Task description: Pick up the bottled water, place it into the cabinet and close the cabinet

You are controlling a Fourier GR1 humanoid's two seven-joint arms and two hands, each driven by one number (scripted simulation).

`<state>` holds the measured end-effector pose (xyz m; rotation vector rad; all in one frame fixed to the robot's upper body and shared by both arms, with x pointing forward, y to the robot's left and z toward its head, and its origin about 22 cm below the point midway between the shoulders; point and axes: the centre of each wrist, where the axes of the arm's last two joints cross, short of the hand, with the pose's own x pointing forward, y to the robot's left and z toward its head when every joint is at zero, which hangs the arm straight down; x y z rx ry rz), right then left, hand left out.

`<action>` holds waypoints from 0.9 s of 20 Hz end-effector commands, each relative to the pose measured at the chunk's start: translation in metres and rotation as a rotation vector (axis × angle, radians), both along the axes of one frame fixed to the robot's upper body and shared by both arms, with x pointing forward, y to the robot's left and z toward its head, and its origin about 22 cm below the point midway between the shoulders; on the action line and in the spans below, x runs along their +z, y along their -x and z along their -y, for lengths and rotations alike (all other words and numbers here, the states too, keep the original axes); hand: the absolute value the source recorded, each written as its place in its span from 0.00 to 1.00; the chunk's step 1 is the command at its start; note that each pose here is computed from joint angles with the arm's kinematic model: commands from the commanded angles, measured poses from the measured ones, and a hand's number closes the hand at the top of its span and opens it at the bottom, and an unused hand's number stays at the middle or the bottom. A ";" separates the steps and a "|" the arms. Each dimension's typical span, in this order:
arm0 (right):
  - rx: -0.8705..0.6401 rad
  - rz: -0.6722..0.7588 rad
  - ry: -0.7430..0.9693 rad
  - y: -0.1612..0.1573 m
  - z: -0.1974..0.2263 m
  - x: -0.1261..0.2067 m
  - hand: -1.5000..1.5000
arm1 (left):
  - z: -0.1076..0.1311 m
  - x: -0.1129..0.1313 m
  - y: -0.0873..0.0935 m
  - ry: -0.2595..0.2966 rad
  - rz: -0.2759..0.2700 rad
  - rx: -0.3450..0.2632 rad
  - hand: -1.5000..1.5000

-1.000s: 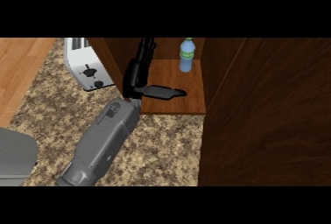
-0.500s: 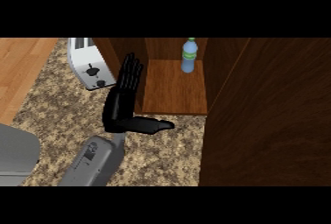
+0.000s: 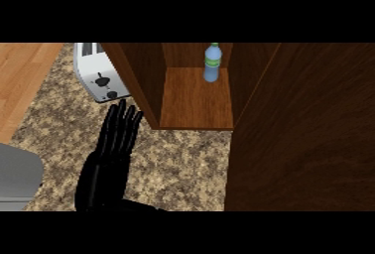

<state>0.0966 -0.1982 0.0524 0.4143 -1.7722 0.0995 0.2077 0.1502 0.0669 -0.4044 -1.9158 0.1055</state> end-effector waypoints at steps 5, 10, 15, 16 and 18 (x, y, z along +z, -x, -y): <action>0.268 -0.013 0.174 0.011 -0.005 0.011 1.00 | -0.038 0.011 0.056 0.020 0.021 0.039 0.00; 0.379 -0.008 0.201 0.016 -0.025 0.033 1.00 | -0.066 0.030 0.081 0.025 0.044 0.087 0.00; 0.404 0.074 0.207 0.020 -0.050 0.039 1.00 | -0.093 0.030 0.102 0.012 0.047 0.118 0.00; 0.401 0.073 0.205 0.021 -0.049 0.051 1.00 | -0.102 0.021 0.101 0.028 0.044 0.124 0.00; 0.422 0.067 0.229 0.020 -0.059 0.043 1.00 | -0.108 0.027 0.111 0.049 0.039 0.129 0.00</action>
